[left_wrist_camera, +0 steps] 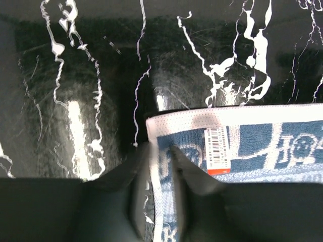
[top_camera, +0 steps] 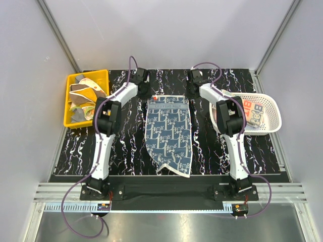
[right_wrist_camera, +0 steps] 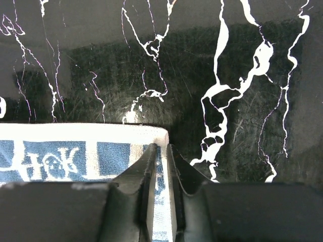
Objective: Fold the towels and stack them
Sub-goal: Flatten out the crumpled towel
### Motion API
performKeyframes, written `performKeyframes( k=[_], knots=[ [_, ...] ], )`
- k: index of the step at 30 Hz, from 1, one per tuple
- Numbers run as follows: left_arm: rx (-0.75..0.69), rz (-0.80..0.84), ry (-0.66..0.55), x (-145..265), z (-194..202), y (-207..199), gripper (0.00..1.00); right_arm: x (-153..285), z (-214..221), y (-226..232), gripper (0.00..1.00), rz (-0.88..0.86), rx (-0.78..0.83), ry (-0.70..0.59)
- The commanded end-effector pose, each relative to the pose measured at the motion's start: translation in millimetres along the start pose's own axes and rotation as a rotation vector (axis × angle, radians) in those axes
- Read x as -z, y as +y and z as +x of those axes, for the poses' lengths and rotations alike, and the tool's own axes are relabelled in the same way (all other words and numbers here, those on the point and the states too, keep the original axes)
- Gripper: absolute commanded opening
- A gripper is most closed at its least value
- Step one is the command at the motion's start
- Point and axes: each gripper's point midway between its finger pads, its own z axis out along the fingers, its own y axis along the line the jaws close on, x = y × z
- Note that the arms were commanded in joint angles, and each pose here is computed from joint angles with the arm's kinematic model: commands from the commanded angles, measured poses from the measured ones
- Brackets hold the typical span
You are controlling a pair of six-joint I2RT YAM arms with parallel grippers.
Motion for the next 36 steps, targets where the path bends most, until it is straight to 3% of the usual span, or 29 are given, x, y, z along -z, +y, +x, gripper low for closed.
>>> performKeyframes(
  k=[1,9,14,26,36],
  knots=[
    [-0.012,-0.007,0.033,-15,10,0,0.22,-12,26,4,0.19,0.006,0.021,0.071],
    [-0.031,0.011,0.010,-12,2,-3,0.00,-9,18,10,0.10,-0.020,0.026,0.059],
    [-0.029,0.020,-0.028,-1,-4,-3,0.00,0,7,14,0.00,-0.034,0.026,0.032],
    [-0.045,0.075,-0.274,87,-73,-22,0.00,73,-56,23,0.00,-0.058,0.031,-0.163],
    [-0.053,0.126,-0.378,140,-96,-34,0.00,133,-90,28,0.00,-0.088,0.025,-0.280]
  ],
)
